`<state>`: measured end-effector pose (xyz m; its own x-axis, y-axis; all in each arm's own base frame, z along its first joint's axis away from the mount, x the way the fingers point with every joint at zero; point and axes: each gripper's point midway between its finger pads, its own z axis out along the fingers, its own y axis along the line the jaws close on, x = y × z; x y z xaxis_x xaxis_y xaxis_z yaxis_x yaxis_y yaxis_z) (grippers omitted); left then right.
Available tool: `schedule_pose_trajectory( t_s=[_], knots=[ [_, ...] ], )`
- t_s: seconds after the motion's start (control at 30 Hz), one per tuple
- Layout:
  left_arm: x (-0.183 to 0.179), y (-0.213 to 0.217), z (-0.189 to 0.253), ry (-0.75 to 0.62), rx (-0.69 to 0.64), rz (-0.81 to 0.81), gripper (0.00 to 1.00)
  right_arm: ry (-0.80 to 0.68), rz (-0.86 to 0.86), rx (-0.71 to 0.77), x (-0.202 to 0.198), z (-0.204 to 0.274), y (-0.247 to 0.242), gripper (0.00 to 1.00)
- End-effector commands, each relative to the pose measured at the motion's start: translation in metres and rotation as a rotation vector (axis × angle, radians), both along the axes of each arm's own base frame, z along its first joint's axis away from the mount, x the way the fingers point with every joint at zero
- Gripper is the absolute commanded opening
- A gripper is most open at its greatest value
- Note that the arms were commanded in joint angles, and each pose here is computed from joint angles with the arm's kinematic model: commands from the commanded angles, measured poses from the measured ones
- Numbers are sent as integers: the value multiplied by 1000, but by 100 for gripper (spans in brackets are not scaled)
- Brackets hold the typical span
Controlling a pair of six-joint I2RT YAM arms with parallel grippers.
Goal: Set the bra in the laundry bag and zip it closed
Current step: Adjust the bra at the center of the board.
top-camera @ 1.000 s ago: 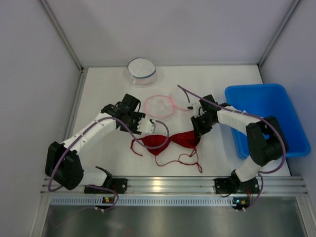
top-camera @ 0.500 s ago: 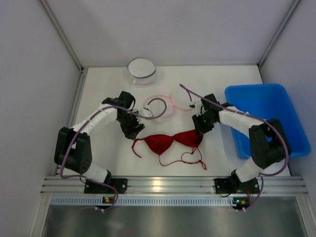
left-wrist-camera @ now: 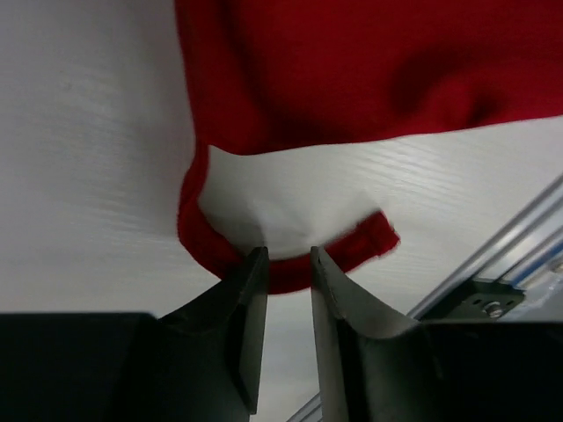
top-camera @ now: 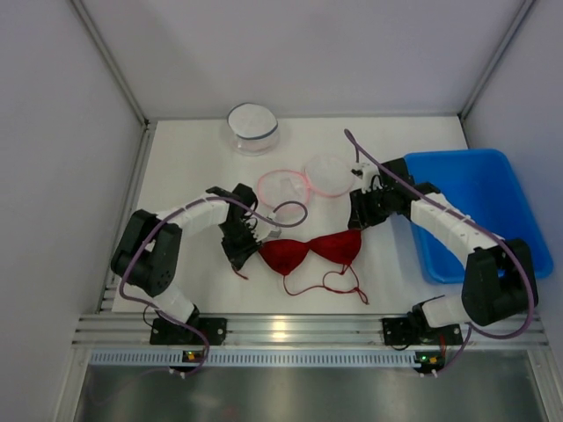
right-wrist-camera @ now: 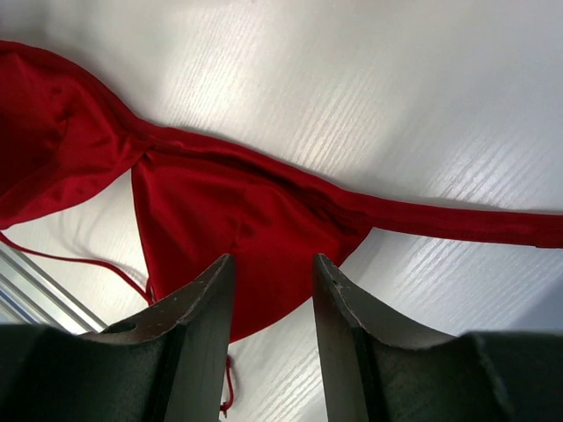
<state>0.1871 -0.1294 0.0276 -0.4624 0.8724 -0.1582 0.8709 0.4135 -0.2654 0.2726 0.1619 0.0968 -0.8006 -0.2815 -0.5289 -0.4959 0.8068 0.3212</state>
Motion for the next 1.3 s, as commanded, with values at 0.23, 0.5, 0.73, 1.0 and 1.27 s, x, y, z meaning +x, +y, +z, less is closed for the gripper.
schedule_pose_trajectory(
  t_s=[0.23, 0.5, 0.73, 1.0, 1.27],
  knots=[
    [61, 79, -14, -204, 290, 7, 12, -55, 28, 45, 13, 18, 4, 41],
    [109, 86, 20, -338, 191, 23, 30, -19, 52, 52, 10, 10, 7, 41],
    [87, 84, 13, -273, 96, 21, 41, -12, 67, 37, 7, 8, 5, 42],
    [85, 74, 1, -230, 29, 26, 47, -10, 75, 34, 7, 8, 5, 43],
    [78, 74, -7, -216, 12, -2, 24, -16, 77, 33, 8, 10, 5, 43]
  ],
)
